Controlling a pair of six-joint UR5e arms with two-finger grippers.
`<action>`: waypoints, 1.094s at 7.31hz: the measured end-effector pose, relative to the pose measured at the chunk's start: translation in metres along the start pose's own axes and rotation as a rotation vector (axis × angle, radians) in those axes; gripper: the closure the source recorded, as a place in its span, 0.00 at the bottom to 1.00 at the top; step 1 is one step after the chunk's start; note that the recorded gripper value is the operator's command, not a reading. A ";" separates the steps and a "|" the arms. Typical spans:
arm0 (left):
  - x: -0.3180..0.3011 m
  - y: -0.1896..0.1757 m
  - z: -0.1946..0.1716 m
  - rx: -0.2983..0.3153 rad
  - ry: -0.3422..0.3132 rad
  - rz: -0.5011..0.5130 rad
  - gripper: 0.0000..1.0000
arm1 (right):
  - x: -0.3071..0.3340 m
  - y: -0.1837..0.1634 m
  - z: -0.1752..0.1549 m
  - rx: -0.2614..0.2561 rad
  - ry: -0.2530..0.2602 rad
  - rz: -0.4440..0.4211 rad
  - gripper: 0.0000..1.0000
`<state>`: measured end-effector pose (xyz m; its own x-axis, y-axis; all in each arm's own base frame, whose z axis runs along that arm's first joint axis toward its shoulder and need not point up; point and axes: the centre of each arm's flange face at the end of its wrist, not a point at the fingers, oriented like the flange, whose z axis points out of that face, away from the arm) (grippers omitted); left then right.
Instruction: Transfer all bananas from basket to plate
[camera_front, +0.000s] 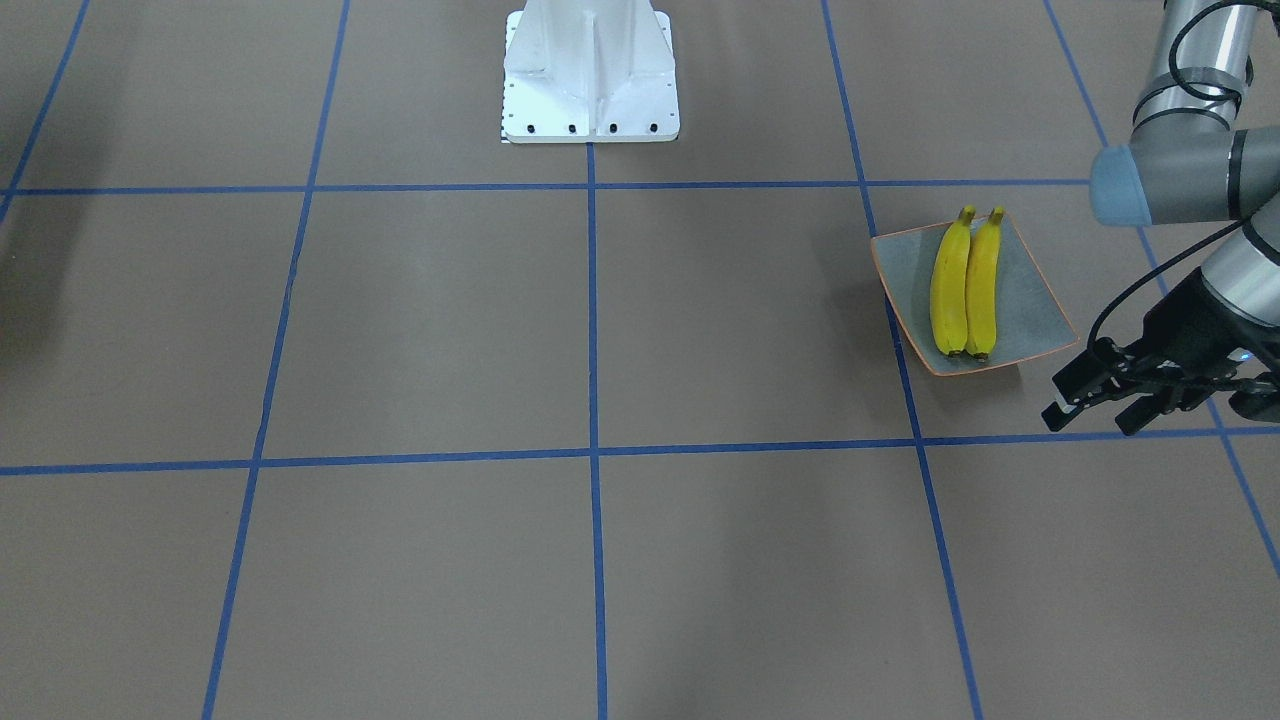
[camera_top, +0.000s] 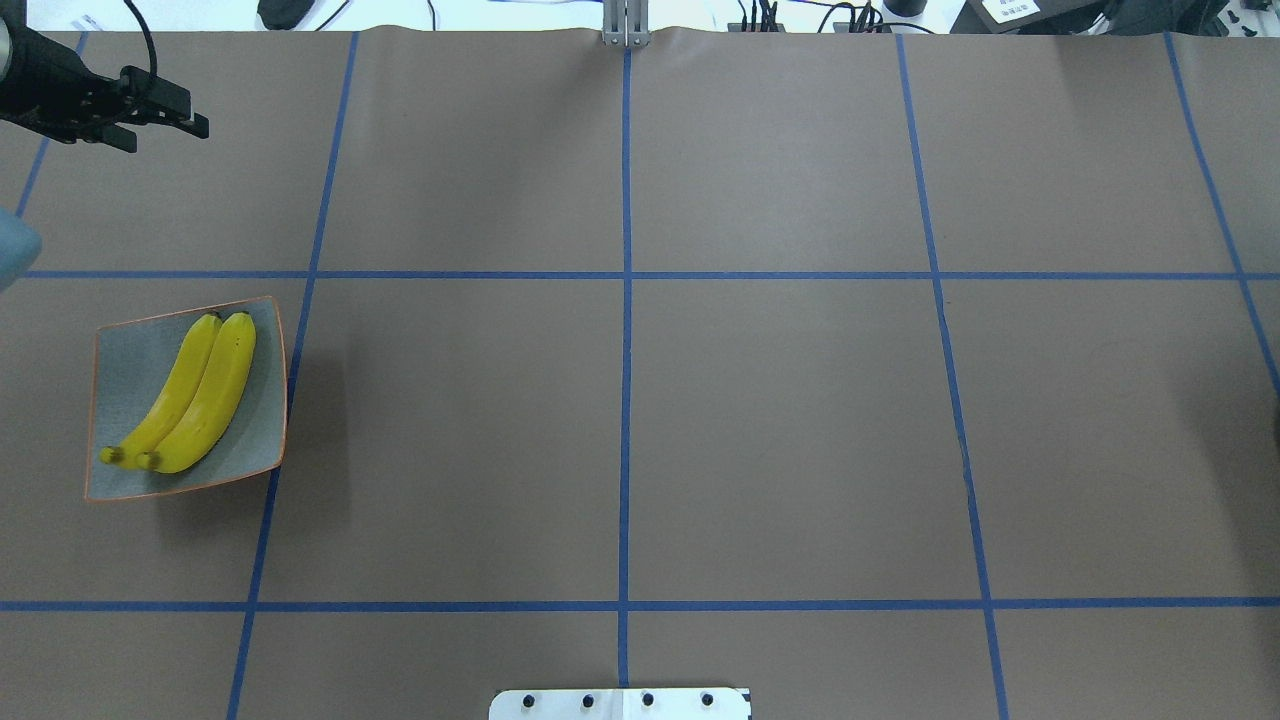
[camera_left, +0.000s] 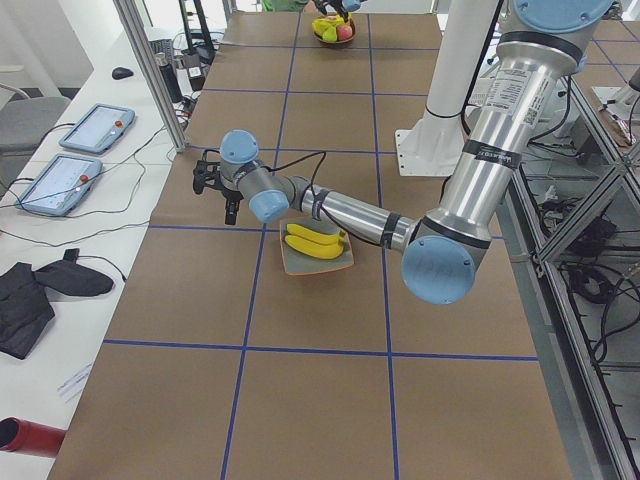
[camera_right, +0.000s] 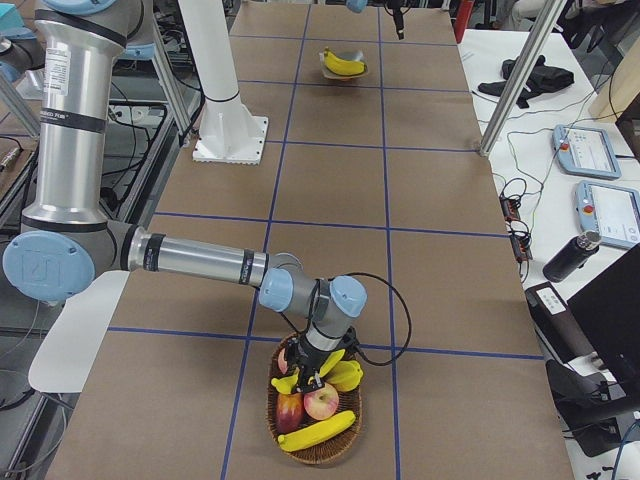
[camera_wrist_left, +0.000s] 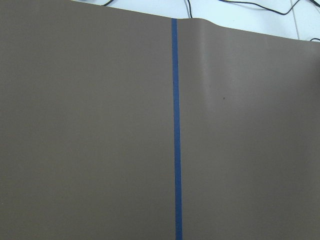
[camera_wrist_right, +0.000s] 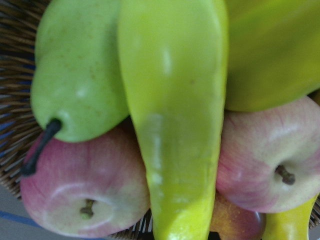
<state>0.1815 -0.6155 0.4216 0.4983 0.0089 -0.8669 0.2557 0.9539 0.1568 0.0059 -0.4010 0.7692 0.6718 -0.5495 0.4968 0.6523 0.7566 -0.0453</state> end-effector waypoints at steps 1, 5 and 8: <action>0.000 0.000 0.000 -0.001 0.001 0.000 0.00 | -0.002 -0.002 -0.006 0.010 0.006 -0.007 1.00; -0.001 0.002 0.001 -0.005 0.001 -0.002 0.00 | -0.007 0.019 -0.050 0.054 0.036 -0.011 1.00; 0.003 0.008 0.010 -0.020 0.004 -0.004 0.00 | 0.001 0.002 -0.145 0.117 0.078 0.007 1.00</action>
<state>0.1931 -0.6108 0.4246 0.4938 0.0065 -0.8695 0.2413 0.9597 0.1442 0.0584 -0.4516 0.6434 0.7048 -0.5663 0.4273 0.6049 0.7944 0.0551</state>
